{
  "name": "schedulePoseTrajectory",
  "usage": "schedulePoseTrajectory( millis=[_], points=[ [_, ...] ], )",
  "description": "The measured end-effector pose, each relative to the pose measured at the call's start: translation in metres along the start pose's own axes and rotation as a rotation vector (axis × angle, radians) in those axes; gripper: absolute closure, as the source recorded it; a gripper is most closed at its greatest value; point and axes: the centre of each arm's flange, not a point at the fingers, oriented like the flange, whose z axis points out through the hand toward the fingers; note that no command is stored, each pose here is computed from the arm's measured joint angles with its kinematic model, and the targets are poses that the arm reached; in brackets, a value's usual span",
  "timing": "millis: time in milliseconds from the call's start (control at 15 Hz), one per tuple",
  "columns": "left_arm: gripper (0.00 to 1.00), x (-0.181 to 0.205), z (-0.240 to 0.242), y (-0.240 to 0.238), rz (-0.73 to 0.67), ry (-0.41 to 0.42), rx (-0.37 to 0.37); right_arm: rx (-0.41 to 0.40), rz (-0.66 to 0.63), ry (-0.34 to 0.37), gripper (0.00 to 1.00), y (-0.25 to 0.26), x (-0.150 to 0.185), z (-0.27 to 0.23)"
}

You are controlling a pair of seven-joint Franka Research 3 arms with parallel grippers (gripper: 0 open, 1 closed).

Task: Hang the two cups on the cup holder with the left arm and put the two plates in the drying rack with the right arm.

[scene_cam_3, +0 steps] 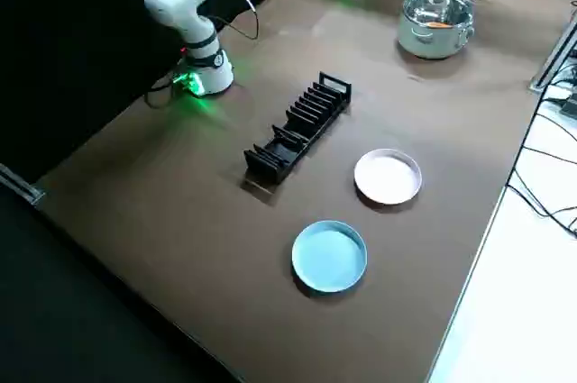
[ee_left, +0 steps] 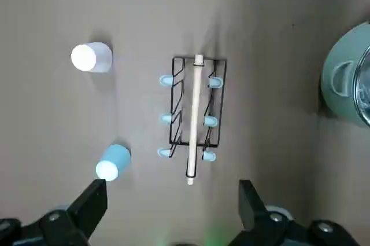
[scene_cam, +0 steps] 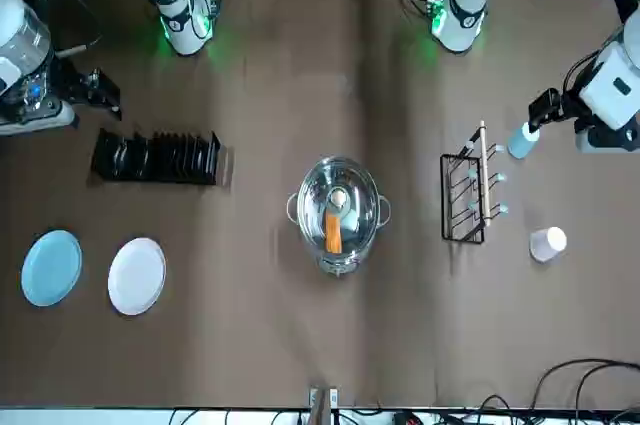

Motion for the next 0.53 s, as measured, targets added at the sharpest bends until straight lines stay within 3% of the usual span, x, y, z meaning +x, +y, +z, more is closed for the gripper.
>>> schedulePoseTrajectory(
  millis=[400, 533],
  points=[
    [0.00, 0.001, 0.003, -0.001, -0.003, -0.006, 0.000, -0.001, -0.004, 0.000, 0.00, 0.000, 0.000, 0.000],
    [0.00, 0.003, 0.018, -0.005, -0.013, -0.048, 0.002, -0.002, -0.005, -0.002, 0.00, 0.001, 0.000, 0.001]
  ],
)
